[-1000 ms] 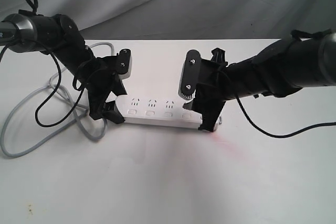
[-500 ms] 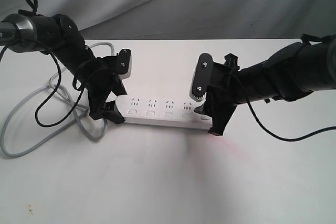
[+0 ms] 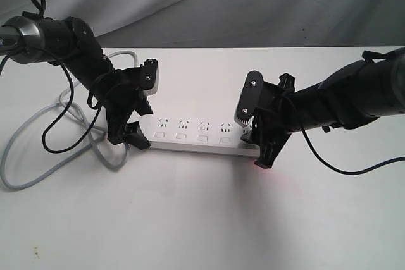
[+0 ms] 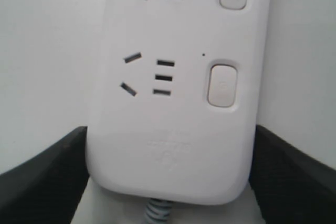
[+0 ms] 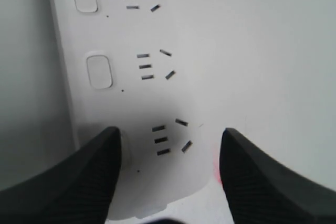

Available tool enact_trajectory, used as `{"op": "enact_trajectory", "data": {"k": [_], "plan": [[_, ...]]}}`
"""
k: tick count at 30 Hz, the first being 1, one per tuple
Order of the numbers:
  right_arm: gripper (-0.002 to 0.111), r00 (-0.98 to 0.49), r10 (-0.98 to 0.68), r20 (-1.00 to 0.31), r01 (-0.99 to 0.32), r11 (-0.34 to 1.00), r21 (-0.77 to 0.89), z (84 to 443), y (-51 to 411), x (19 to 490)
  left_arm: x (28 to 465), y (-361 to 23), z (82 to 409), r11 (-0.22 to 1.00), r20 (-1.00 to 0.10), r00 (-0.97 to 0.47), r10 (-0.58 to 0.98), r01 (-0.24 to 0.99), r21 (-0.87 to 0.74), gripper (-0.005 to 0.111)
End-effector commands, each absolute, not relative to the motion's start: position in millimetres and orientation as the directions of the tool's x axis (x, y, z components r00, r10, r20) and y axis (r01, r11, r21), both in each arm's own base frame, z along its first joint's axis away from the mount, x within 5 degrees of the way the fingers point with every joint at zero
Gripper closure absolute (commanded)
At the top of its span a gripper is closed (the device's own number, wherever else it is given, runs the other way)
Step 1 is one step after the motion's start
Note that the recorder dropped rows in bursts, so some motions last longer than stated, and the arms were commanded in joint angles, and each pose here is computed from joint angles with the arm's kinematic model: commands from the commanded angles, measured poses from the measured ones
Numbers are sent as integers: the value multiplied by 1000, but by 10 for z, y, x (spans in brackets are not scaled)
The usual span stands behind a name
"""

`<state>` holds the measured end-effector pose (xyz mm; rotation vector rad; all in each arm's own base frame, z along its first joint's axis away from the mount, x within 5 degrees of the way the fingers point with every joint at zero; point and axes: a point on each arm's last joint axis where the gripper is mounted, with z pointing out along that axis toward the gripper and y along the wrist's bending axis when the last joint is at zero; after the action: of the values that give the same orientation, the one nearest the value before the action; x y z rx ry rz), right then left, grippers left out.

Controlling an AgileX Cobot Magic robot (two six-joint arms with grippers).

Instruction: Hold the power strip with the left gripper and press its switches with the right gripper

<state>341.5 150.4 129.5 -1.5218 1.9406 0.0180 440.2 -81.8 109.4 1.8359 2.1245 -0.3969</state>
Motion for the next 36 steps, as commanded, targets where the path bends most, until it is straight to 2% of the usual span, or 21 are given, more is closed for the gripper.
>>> {"op": "enact_trajectory", "data": {"k": [1,15,24,30,36], "plan": [[55,-120,-858,-499,-874,330,-357,1238,1482,3417,4417,-799,1077,141,-385,-126,914,990,12,37],[55,-145,-868,-475,-889,325,-323,1045,1477,3416,4417,-799,1077,140,-385,-124,915,990,13,37],[55,-144,-867,-477,-888,326,-325,1055,1478,3416,4417,-799,1077,141,-385,-126,914,990,12,37],[55,-127,-841,-526,-854,363,-373,1393,1478,3416,4417,-799,1077,141,-385,-126,914,990,12,37],[55,-155,-749,-644,-780,492,-385,1940,1459,3360,4417,-799,1077,139,-385,-124,915,990,13,37]]}}
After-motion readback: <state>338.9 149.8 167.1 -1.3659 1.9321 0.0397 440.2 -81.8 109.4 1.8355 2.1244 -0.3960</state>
